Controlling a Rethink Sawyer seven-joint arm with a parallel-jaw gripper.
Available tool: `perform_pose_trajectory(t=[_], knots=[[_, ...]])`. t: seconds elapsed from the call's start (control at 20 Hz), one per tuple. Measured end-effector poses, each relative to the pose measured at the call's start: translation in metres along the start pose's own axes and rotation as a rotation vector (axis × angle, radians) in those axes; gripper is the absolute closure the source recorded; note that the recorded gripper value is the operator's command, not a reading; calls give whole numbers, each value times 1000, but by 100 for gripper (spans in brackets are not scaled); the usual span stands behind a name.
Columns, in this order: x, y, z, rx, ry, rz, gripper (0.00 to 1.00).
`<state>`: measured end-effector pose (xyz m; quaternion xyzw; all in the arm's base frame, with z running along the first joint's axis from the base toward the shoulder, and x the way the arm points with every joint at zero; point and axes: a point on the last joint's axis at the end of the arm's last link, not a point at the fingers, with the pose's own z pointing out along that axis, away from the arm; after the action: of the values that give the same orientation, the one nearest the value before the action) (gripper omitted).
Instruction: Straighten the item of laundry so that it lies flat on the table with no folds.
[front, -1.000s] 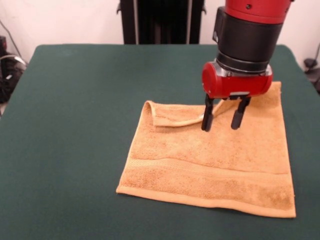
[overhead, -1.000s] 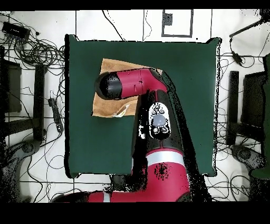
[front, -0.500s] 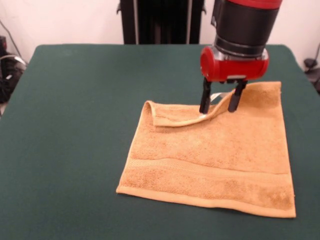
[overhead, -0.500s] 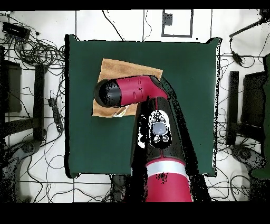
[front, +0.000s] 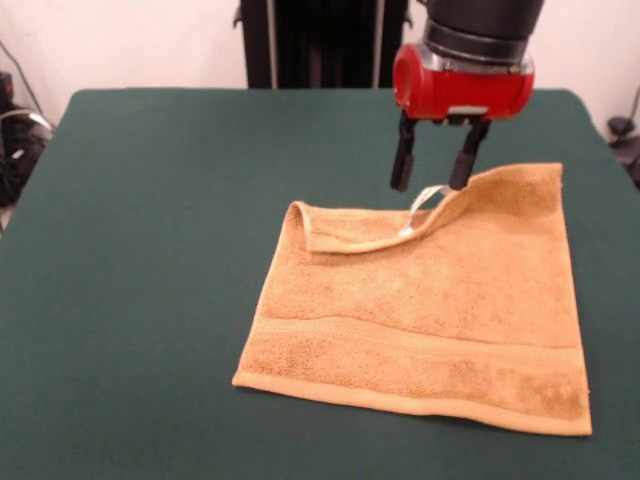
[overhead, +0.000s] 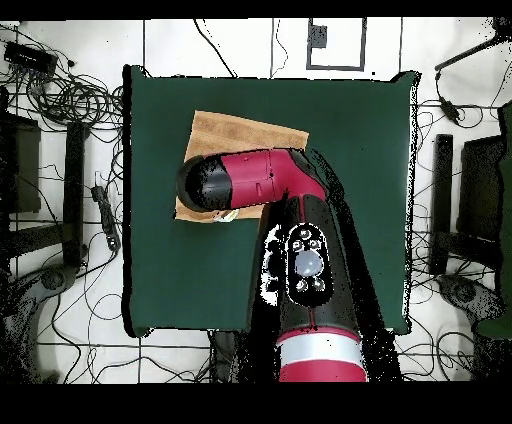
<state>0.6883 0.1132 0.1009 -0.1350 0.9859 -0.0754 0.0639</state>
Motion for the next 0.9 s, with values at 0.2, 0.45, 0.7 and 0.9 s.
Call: perform_pose_trajectory(t=[0.2,0.45,0.7,0.9], knots=[[0,-3,-1,5,-1,2,0],[-1,-2,5,3,3,3,0],[-5,-3,16,2,6,5,0],[-10,-3,37,-2,12,7,0]])
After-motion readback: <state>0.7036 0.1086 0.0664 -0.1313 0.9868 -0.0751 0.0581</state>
